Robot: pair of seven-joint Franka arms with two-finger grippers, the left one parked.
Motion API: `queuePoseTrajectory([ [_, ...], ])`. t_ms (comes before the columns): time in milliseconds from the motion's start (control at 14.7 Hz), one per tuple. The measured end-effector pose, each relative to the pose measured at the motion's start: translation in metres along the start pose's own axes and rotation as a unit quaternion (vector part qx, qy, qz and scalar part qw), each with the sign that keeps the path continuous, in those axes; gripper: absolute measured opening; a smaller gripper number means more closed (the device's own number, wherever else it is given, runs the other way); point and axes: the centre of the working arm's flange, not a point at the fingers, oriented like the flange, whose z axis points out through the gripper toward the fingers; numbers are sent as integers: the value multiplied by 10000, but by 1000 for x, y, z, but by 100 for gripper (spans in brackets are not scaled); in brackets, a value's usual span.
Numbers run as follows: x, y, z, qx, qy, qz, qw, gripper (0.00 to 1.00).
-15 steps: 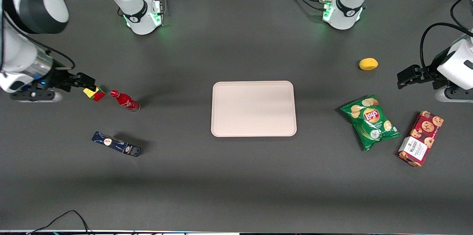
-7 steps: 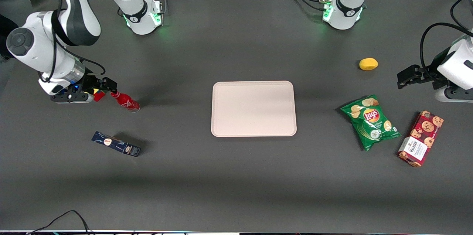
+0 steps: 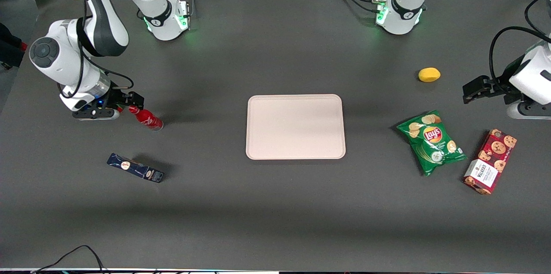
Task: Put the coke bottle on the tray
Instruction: 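Move the right gripper down toward the red Coca-Cola bottle's cap end, then close the right gripper around the bottle's cap and neck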
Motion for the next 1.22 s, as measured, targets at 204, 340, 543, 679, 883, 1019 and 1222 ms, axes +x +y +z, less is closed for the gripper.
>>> queuePoseTrajectory([
  [204,-5,-1,12,-5,-10,-7,10000,100],
  [340,-6,-1,15,-8,-26,-11,10000,100],
  [543,-6,-1,14,-10,-15,-22,10000,96],
  [679,-5,-1,14,-11,4,-28,10000,84],
  [883,-5,-1,13,-11,38,-37,10000,74],
  [1019,-4,-1,13,-11,42,-41,10000,66],
  [1222,-4,-1,13,-11,51,-45,10000,54],
])
